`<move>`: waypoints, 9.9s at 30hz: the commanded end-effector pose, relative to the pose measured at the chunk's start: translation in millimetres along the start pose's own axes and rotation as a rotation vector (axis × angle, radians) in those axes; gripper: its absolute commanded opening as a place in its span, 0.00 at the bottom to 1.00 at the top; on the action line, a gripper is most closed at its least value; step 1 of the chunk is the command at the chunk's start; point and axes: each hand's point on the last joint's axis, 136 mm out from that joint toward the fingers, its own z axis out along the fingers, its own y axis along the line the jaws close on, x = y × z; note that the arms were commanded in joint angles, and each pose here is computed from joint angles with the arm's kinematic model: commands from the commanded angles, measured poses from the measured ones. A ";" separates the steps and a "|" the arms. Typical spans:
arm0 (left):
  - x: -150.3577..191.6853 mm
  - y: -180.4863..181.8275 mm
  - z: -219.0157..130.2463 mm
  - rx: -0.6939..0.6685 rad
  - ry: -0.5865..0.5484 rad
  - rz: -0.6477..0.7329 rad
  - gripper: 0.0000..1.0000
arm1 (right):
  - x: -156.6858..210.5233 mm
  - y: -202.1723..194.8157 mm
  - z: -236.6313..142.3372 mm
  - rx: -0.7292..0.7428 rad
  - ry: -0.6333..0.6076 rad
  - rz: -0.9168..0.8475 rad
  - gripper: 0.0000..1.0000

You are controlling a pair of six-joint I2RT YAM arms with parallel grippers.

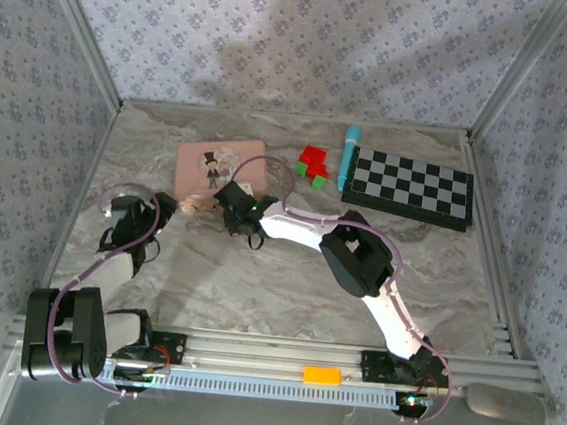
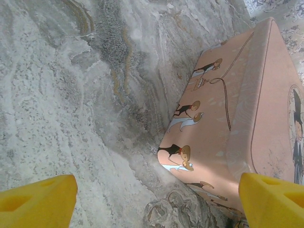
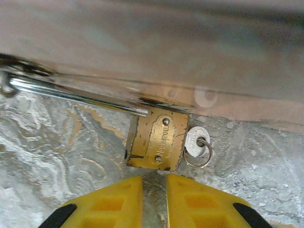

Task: Unlock a padlock with a key

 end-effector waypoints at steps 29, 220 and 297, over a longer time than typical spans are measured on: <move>-9.9 -13.6 -4.5 0.062 -0.030 -0.018 0.88 | -35.1 -5.5 7.5 0.030 -0.121 0.023 0.63; 20.8 -126.8 79.8 0.318 0.217 0.218 0.84 | -72.9 30.5 5.2 -0.549 -0.239 0.087 0.32; 65.0 -121.8 80.3 0.378 0.257 0.254 0.79 | -86.3 -74.5 -0.4 -0.308 -0.150 0.281 0.57</move>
